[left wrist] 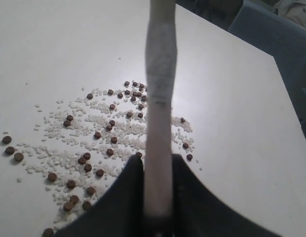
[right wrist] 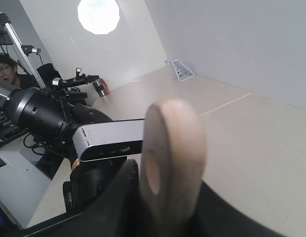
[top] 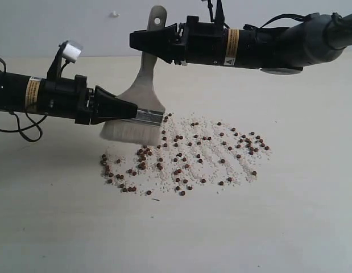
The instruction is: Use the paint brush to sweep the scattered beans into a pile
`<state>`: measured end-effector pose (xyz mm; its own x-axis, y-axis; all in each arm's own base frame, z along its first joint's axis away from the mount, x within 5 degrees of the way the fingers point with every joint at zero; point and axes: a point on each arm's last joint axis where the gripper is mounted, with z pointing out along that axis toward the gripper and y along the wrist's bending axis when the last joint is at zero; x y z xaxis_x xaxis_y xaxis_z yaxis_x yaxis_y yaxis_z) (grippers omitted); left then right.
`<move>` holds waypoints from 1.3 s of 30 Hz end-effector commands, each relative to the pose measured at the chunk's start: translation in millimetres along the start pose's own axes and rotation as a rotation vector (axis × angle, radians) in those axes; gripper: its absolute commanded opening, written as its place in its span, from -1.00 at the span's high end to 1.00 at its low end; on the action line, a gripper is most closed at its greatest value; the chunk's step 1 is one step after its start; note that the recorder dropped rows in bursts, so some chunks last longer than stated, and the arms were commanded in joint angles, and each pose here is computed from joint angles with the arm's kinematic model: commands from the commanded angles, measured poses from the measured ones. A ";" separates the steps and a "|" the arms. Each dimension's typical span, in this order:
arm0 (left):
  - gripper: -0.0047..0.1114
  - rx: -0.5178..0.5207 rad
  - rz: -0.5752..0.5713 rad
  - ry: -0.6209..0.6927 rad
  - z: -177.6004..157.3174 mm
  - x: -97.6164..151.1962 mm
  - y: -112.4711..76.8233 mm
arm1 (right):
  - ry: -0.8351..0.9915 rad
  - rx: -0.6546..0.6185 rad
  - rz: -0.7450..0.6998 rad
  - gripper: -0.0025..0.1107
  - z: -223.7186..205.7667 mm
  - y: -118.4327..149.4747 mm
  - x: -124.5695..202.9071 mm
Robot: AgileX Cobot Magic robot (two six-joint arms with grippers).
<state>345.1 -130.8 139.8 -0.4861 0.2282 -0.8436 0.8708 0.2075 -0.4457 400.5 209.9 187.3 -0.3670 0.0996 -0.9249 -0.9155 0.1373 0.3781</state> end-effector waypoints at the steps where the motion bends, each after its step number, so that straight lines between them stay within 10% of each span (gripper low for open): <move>1: 0.66 -0.009 -0.062 -0.056 -2.7 -8.0 1.1 | 0.008 0.021 -0.025 0.96 0.5 -2.1 -1.8; 8: -0.49 -0.020 -0.076 -0.080 -4.3 -9.9 2.7 | 0.008 0.021 -0.015 0.96 0.5 -2.1 -1.8; 12: -0.57 -0.022 -0.067 -0.081 -5.2 -10.4 2.8 | 0.004 0.024 -0.003 0.96 -0.2 -2.7 -2.3; 23: -0.25 -0.025 0.016 -0.046 -23.4 -36.0 -20.2 | -0.032 0.124 0.014 0.96 -16.8 -5.1 -29.9; 28: 0.60 -0.034 0.100 -0.029 -35.1 -52.3 -37.2 | -0.051 0.203 -0.010 0.96 -33.5 0.6 -53.6; 30: 0.91 -0.046 0.083 -0.018 -42.5 -55.4 -40.5 | -0.038 0.295 -0.030 0.96 -38.0 4.1 -61.6; 39: 0.92 -0.352 -0.106 -0.298 -112.1 -46.8 -56.0 | -0.238 0.862 -0.208 0.96 -112.9 89.3 -90.3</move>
<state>321.4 -60.5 230.7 -0.5067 0.0012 -0.8622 0.7750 0.4387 -0.4548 353.1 120.0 289.0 -0.1479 0.1151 -0.9823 -0.5952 0.7828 0.1814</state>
